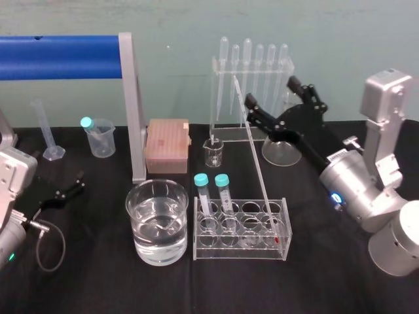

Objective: Hold the thermometer with one hand and immerse one end into the beaker, then reinsert it into the test tube rack.

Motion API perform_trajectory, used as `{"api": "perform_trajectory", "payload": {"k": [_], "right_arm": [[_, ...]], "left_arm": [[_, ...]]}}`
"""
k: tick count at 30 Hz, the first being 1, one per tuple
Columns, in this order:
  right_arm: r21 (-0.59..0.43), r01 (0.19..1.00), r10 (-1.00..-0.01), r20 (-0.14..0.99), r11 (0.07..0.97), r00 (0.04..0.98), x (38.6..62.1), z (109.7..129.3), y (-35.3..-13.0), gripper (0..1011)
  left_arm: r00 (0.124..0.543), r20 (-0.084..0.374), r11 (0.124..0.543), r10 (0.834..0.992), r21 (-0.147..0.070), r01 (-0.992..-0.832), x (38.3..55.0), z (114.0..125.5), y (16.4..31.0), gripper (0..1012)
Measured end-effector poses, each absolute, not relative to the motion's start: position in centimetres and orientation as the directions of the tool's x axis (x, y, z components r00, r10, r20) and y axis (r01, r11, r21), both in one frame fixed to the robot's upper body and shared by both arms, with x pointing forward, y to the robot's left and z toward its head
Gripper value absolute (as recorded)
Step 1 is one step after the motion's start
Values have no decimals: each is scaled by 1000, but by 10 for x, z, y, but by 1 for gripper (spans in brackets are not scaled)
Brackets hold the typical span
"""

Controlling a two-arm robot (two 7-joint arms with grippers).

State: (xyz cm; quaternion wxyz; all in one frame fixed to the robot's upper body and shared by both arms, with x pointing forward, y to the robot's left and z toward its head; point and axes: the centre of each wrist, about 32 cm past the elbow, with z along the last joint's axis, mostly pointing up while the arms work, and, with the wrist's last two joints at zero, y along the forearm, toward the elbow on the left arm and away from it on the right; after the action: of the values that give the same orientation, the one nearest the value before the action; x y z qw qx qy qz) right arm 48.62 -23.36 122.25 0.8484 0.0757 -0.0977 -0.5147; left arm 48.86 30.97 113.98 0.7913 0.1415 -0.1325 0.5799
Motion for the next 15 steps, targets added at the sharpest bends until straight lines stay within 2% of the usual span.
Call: {"api": "perform_trajectory", "payload": {"k": [5,15], "right_arm": [[175,857,-874,38,484,485,494,1230,-227,1003],[75,870,-871,-27,487,490,506,1247,-226,1003]], "left_arm": [[292,374,287,880,70,-955,489,1140,310,1008],[292,374,287,880,70,-955,489,1140,310,1008]]}}
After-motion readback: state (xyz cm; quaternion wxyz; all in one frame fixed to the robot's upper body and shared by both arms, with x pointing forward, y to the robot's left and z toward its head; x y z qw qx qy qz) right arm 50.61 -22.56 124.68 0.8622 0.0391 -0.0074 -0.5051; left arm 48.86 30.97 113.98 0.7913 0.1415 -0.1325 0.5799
